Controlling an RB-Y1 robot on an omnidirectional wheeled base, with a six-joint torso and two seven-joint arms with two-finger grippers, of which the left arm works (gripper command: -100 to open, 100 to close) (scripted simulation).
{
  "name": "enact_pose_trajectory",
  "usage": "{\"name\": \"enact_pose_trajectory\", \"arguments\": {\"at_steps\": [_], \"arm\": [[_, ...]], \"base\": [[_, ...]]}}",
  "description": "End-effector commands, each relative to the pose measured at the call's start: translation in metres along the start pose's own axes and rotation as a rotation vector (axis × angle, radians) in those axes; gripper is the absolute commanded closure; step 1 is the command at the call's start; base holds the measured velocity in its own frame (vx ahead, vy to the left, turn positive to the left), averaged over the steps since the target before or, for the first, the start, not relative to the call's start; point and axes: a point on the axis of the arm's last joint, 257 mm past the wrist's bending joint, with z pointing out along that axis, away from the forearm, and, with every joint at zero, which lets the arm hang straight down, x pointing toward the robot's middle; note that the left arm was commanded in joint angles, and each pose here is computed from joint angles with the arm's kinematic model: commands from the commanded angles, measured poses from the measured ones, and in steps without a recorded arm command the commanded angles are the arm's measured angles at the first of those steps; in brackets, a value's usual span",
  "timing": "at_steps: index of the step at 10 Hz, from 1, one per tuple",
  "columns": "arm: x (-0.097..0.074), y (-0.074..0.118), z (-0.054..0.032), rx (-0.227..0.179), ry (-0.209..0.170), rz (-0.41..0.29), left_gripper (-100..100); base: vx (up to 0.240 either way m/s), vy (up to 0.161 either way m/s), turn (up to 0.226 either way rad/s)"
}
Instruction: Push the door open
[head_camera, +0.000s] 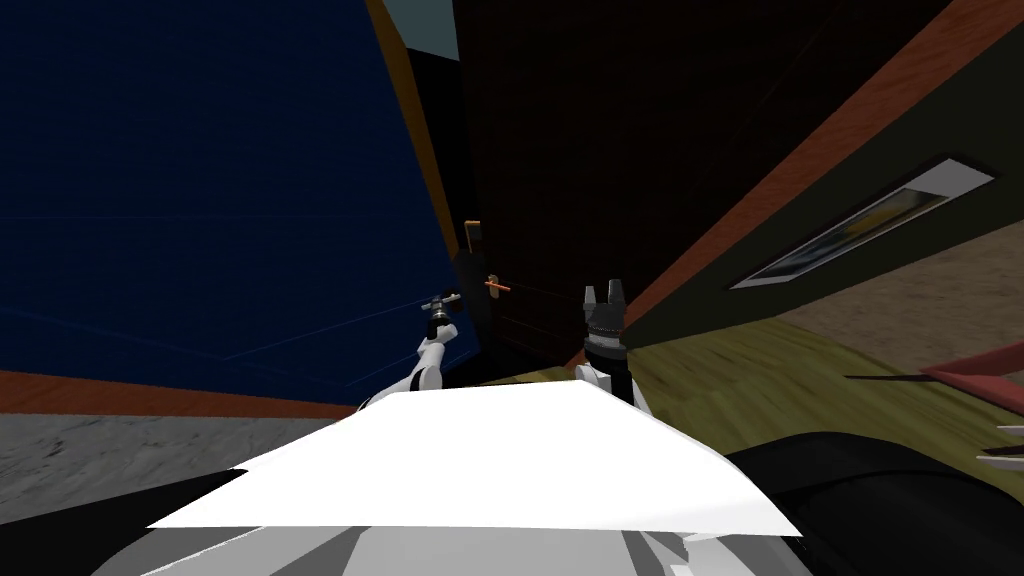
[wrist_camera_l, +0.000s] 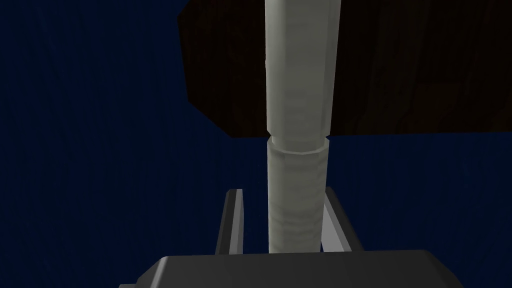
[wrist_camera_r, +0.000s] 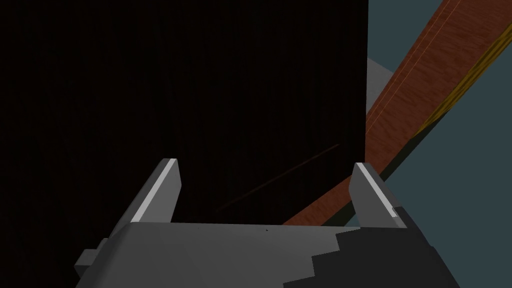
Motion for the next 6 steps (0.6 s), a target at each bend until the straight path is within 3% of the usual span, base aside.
{"name": "enact_pose_trajectory", "arguments": {"at_steps": [1,2,6], "arm": [[-0.026,-0.015,0.0085,0.039,-0.057,0.012,100],[-0.031,-0.014,0.0083,0.037,-0.066,0.009,100],[-0.069,-0.005,0.0027,0.016,-0.164,0.013,100]], "base": [[0.078,0.003,-0.183],[0.062,0.003,-0.055],[0.068,0.011,-0.106]]}}
